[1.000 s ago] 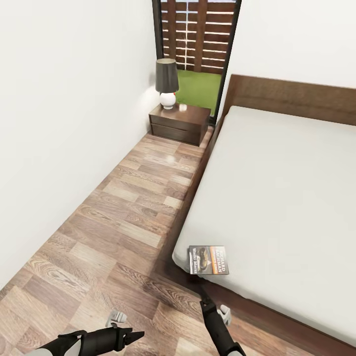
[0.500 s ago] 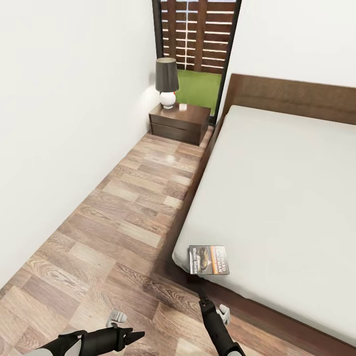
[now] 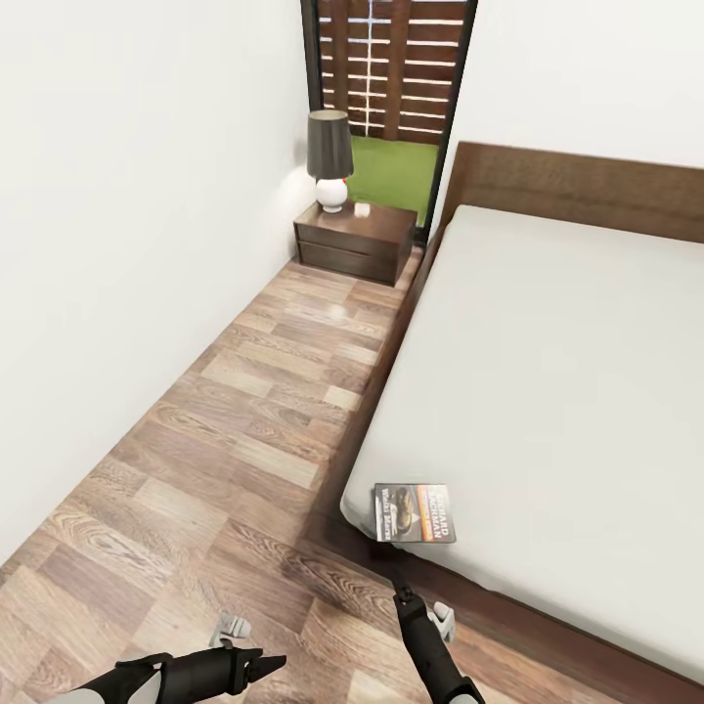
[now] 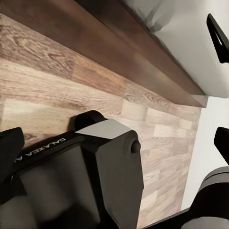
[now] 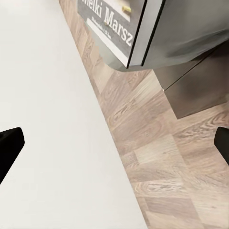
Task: In the bedroom, move the book from the bed onto either nightstand, and place the two sandals side by side next to the bed.
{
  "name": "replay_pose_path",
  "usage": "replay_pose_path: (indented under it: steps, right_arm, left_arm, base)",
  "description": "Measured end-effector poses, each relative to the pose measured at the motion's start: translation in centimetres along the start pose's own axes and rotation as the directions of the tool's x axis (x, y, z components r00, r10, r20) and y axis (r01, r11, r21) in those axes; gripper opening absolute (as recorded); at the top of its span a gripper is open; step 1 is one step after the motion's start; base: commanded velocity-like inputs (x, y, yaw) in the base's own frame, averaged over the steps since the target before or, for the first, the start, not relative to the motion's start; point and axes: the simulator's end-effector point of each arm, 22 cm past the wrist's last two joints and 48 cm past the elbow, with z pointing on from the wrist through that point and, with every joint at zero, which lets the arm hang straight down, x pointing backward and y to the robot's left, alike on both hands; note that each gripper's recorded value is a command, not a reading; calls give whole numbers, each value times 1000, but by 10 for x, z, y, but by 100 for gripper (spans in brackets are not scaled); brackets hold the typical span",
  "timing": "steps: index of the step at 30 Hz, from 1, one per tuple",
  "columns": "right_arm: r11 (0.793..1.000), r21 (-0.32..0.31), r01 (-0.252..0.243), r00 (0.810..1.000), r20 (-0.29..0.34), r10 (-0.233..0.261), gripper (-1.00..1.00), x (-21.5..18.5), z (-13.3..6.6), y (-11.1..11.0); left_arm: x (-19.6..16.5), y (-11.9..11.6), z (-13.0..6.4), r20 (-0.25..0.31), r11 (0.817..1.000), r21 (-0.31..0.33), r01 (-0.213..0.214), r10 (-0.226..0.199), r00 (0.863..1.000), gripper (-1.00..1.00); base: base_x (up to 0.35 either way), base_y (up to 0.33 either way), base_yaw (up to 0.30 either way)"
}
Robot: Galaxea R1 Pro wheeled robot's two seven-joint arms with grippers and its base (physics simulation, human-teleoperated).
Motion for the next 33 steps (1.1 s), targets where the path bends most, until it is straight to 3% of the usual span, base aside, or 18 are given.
replay_pose_path:
  steps: [17,23,33]
  right_arm:
    - [1000,-10,1,1000,-1,-1,100,-1,14,-19]
    - [998,-63,1,1000,-1,-1,100,-1,14,-8]
    - [997,-78,1,1000,-1,-1,100,-1,13,-5]
  left_arm:
    - [2,20,16,1,1000,0,-1,1,1000,100]
    - [2,21,15,0,1000,0,0,0,1000,100]
    - [2,21,16,1,1000,0,-1,1,1000,100]
  base:
    - [0,0,0]
    - [0,0,0]
    - [0,0,0]
